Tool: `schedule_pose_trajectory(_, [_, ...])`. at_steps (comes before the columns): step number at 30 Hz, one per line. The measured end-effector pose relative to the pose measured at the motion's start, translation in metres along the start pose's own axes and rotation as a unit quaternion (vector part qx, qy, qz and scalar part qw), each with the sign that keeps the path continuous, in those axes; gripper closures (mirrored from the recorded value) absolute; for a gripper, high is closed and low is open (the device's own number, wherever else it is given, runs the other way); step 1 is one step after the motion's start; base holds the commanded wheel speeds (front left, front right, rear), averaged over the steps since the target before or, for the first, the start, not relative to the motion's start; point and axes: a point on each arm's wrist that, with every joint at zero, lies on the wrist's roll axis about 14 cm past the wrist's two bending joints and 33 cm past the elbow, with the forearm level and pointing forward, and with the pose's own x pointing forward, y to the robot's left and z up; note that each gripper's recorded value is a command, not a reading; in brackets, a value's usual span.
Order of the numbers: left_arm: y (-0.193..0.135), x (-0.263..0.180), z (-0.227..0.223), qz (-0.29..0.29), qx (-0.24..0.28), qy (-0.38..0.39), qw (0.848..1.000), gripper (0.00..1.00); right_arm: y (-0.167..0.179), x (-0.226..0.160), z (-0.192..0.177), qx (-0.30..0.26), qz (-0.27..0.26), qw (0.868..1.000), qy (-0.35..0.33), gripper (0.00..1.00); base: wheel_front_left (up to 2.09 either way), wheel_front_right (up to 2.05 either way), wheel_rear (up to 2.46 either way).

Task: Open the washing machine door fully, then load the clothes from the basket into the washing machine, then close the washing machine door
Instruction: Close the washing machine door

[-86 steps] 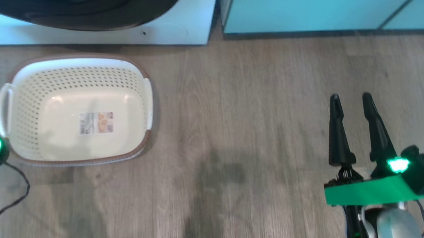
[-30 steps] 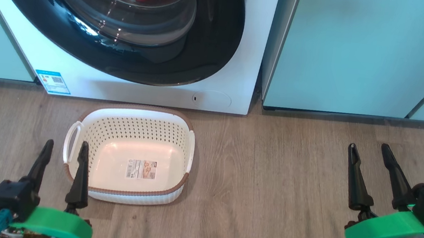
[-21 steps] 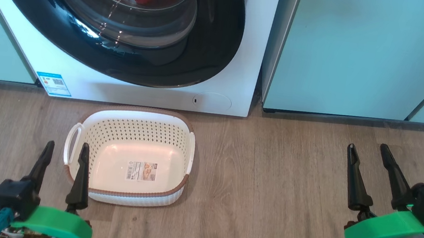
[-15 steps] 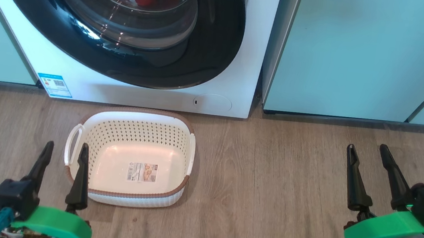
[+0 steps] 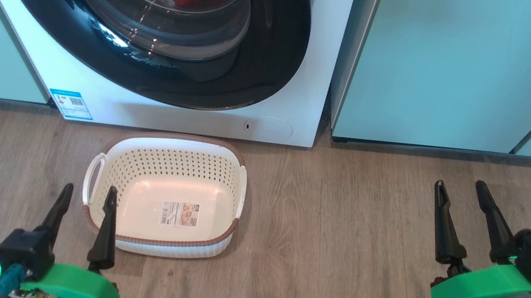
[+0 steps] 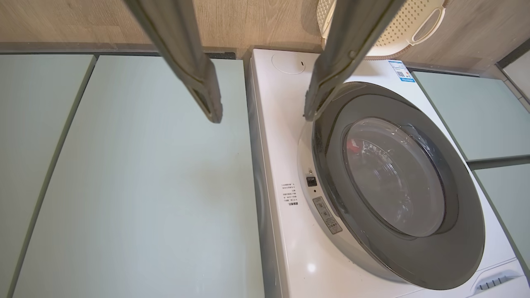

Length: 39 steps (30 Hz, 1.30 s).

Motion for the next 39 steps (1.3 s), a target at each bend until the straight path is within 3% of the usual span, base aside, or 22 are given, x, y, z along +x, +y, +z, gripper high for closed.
schedule_pose_trajectory(9, [0.003,-0.002,0.002,0.007,0.005,-0.003,1.000,0.00,0.003,0.002,-0.001,0.001,0.004,1.000,0.001,0.00,0.00,0.00,0.00])
schedule_pose_trajectory(11, [0.005,-0.002,0.002,0.010,0.006,-0.004,1.000,0.00,0.002,0.003,0.000,0.005,0.004,1.000,0.000,1.00,0.00,0.00,0.00])
schedule_pose_trajectory(18, [0.008,-0.002,0.006,0.017,0.008,-0.010,1.000,0.00,0.011,0.016,-0.012,0.006,0.018,1.000,0.016,1.00,0.00,0.00,0.00])
schedule_pose_trajectory(24, [0.021,0.003,0.020,0.039,0.013,-0.037,0.998,0.00,0.042,0.063,-0.015,-0.015,0.082,0.996,0.023,1.00,0.00,0.00,0.00])
schedule_pose_trajectory(32, [0.042,-0.008,0.011,0.085,0.005,-0.031,0.996,0.00,0.118,0.126,-0.029,-0.021,0.186,0.982,0.036,1.00,0.00,0.00,0.00])
schedule_pose_trajectory(39, [0.063,-0.017,0.007,0.126,0.000,-0.028,0.992,0.00,0.171,0.166,-0.043,-0.022,0.243,0.969,0.042,1.00,0.00,0.00,0.00])
